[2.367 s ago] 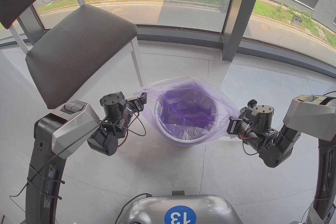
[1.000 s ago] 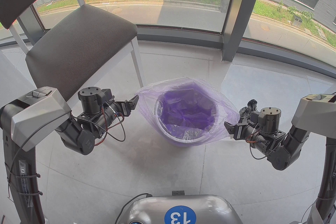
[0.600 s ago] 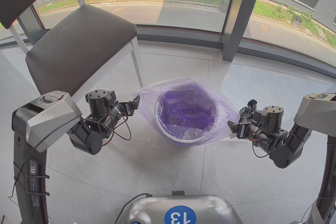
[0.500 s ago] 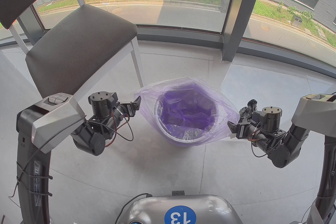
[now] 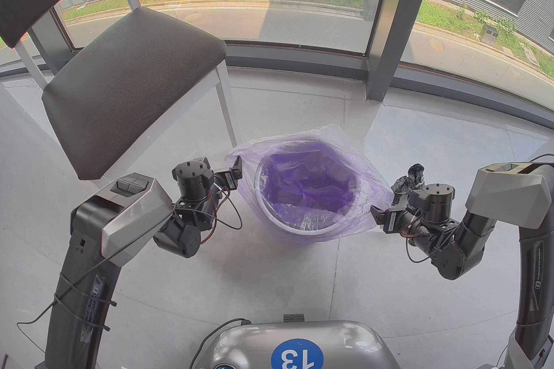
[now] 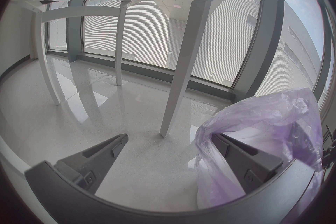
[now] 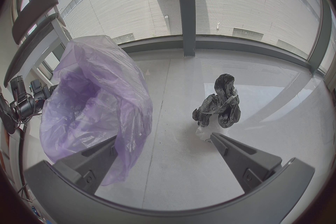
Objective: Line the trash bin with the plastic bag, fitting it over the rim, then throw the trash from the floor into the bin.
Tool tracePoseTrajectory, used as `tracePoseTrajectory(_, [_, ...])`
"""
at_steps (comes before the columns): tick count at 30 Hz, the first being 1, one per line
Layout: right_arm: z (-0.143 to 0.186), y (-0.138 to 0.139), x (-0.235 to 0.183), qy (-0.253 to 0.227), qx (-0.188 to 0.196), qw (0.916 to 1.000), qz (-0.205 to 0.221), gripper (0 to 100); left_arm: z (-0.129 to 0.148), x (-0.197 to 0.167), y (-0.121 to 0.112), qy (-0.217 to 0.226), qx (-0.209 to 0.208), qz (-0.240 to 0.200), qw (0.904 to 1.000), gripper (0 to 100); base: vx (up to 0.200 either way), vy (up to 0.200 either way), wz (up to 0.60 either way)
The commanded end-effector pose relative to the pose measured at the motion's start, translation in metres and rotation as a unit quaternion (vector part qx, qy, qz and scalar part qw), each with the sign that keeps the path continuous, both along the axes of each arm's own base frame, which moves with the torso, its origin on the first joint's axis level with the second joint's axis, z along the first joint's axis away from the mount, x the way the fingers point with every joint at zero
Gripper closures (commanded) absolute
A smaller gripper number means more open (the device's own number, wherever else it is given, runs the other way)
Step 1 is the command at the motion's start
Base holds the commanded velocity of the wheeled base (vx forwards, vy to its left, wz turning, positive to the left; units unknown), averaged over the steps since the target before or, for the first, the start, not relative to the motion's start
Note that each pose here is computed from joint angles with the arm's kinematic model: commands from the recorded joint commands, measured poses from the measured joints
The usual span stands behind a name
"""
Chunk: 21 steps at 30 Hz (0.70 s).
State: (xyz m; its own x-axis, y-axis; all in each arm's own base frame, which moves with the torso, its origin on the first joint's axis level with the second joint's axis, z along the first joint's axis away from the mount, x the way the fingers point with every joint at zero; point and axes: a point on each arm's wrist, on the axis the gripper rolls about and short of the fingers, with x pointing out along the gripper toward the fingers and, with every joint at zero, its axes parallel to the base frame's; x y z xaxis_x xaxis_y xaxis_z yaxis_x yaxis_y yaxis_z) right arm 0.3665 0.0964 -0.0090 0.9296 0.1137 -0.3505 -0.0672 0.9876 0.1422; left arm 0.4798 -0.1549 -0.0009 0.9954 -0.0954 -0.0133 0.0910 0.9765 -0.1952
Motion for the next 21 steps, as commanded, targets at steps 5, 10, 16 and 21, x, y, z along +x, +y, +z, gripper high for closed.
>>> tracePoseTrajectory(5, [-0.016, 0.003, 0.002, 0.011, -0.003, 0.9999, 0.002, 0, -0.036, 0.005, 0.001, 0.026, 0.008, 0.004, 0.9996, 0, 0.0, 0.0, 0.0])
tracePoseTrajectory(10, [-0.022, 0.004, 0.005, 0.011, -0.002, 0.9999, 0.004, 0, -0.037, 0.005, 0.0, 0.026, 0.008, 0.003, 0.9996, 0, 0.0, 0.0, 0.0])
tracePoseTrajectory(16, [-0.038, 0.013, 0.003, 0.015, -0.003, 0.9998, 0.015, 0, -0.039, 0.004, -0.001, 0.028, 0.008, 0.002, 0.9996, 0, 0.0, 0.0, 0.0])
tracePoseTrajectory(21, [-0.041, 0.014, 0.004, 0.016, -0.002, 0.9997, 0.016, 0, -0.038, 0.005, -0.001, 0.026, 0.007, 0.003, 0.9996, 0, 0.0, 0.0, 0.0])
